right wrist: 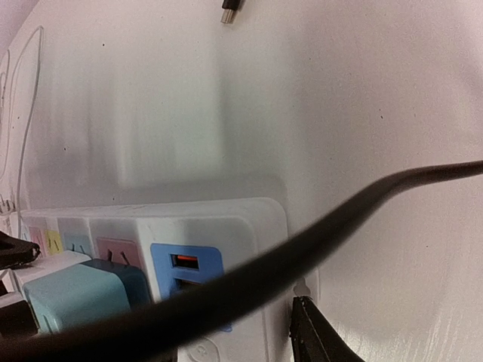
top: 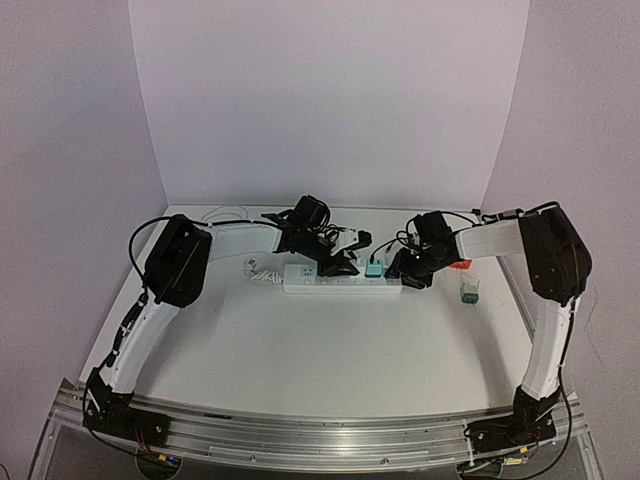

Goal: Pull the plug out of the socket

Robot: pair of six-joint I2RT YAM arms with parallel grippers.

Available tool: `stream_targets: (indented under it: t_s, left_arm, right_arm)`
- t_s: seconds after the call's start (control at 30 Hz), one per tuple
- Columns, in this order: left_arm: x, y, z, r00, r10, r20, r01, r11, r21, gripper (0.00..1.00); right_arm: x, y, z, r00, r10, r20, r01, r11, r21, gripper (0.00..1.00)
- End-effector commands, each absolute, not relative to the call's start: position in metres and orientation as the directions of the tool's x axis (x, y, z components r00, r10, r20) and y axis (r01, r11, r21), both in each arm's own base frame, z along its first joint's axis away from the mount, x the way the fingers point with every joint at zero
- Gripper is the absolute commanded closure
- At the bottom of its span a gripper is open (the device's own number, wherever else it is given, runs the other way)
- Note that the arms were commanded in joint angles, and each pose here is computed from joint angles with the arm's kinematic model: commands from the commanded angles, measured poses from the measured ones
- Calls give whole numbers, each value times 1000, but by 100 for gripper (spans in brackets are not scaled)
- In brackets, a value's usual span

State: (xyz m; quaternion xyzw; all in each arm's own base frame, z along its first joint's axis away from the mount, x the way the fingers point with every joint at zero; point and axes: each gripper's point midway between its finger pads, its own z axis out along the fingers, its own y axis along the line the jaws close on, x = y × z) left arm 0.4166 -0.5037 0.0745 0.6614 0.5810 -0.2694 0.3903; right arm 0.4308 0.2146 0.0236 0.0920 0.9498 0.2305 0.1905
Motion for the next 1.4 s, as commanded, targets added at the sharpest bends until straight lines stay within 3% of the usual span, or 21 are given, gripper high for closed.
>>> stream_targets:
  t_s: [0.0, 0.2, 0.37, 0.97, 1.37]
  left_arm:
    - [413, -506, 59, 187, 572, -799, 978, -32, 206, 70]
    - [409, -512, 75, 199, 516, -833, 977, -38, 210, 82]
    - [406, -515, 86, 191, 472, -861, 979, -33, 200, 99]
    - [415, -514, 186, 216, 289, -933, 974, -1, 225, 100]
    - [414, -513, 222, 257, 218, -942, 966, -26, 257, 100]
  right_arm:
    - [431, 223, 18, -919, 261, -297, 89, 868, 488, 52]
    - [430, 223, 15, -921, 260, -291, 91, 868, 488, 52]
    - [429, 225, 11, -925, 261, -277, 96, 865, 493, 53]
    - [419, 219, -5, -932, 264, -247, 124, 874, 469, 54]
    - [414, 217, -8, -932, 263, -249, 128, 882, 454, 54]
